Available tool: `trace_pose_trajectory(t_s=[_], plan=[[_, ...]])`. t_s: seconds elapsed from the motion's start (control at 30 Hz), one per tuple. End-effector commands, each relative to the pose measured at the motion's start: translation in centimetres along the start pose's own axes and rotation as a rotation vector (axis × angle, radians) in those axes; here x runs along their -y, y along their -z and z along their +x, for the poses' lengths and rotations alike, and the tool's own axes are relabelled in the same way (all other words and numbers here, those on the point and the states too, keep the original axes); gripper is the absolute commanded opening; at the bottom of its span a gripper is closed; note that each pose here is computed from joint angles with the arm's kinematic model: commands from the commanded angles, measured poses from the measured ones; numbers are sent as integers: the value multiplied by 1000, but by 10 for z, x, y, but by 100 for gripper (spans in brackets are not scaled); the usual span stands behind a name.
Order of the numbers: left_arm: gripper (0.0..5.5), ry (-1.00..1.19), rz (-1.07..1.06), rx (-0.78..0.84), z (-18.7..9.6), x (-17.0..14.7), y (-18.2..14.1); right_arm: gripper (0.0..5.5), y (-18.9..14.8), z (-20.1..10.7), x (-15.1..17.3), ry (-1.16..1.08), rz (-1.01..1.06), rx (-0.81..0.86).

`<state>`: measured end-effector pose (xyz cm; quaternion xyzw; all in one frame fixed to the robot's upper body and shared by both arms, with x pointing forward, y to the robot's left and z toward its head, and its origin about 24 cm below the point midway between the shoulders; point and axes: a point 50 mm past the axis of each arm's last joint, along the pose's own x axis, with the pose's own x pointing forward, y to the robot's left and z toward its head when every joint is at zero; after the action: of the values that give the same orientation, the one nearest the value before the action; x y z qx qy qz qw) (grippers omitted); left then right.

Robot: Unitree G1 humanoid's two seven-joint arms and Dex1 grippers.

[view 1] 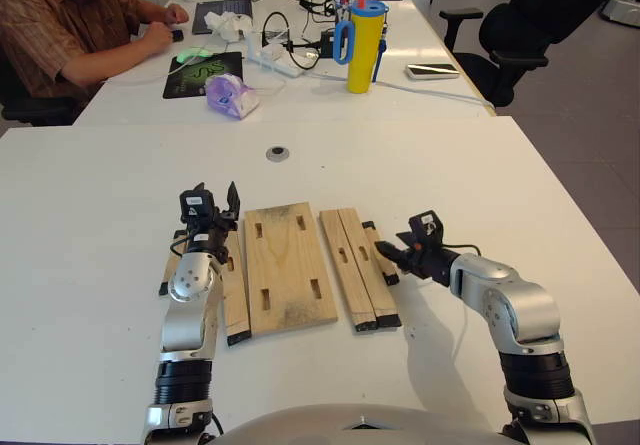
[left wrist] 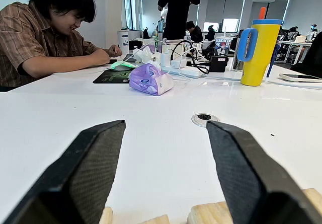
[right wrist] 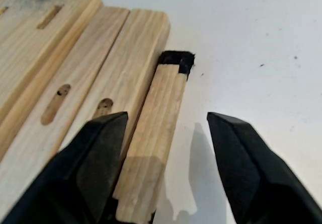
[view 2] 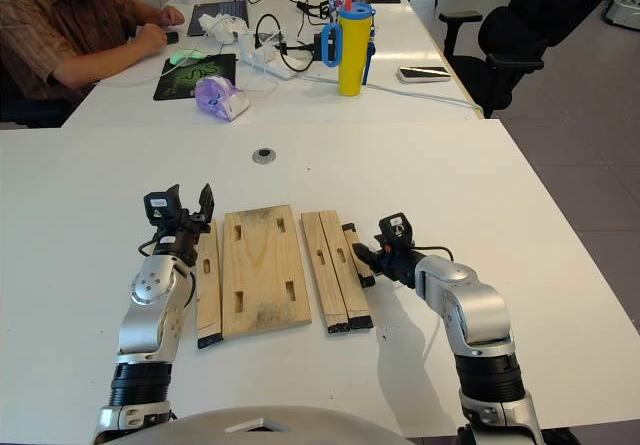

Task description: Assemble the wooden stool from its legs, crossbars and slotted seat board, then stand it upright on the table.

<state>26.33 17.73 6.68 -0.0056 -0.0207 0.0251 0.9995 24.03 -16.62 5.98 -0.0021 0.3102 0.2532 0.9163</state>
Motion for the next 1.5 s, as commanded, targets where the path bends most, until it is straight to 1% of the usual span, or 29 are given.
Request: trace_pose_trajectory(t_s=[0.03, 0.17, 0.27, 0.5, 0.67, 0.77, 0.8, 0.83, 0.97, 1.07, 1.13, 1.23, 1.27, 1.3, 1.4, 1.5], plan=[[299, -8, 5, 0, 1, -1, -1, 294, -5, 4, -1, 5, 8, 3], [299, -8, 4, -1, 1, -1, -1, 294, -9, 6, 0, 15, 25, 21], [299, -4, 4, -1, 2, 0, -1, 294, -6, 6, 2, 32, 33, 11], [299, 4, 8, 4, 3, 0, -2, 294, 6, 7, 3, 35, 4, -50], [299, 7, 8, 6, 3, 0, -2, 294, 18, 7, -7, -21, -35, -123], [299, 6, 7, 6, 3, 0, -3, 294, 21, 8, -9, 3, -54, -142], [299, 7, 7, 7, 4, 0, -4, 275, 22, 8, -8, 25, -58, -150], [299, 7, 4, 10, 5, 0, -5, 271, 23, 9, -8, 44, -59, -162], [299, 27, -10, 27, 6, 5, -14, 204, 34, 12, -8, 113, -63, -196], [299, 49, -17, 44, 10, 10, -24, 159, 40, 12, -7, 160, -10, -196], [299, 69, -30, 26, 17, 13, -30, 130, 43, 13, -6, 181, 76, -169], [299, 121, -105, -40, 28, 22, -33, 128, 28, 14, 6, 255, 95, -20], [299, 161, -152, -62, 31, 27, -34, 128, 21, 14, 10, 278, 62, 39], [299, 224, -214, -91, 33, 33, -35, 128, 8, 15, 11, 272, 55, 133], [299, 473, -434, -147, 33, 55, -47, 128, -31, 18, 5, 206, 24, 392], [299, 662, -610, -193, 37, 70, -63, 128, -61, 22, -19, 58, -74, 572]])
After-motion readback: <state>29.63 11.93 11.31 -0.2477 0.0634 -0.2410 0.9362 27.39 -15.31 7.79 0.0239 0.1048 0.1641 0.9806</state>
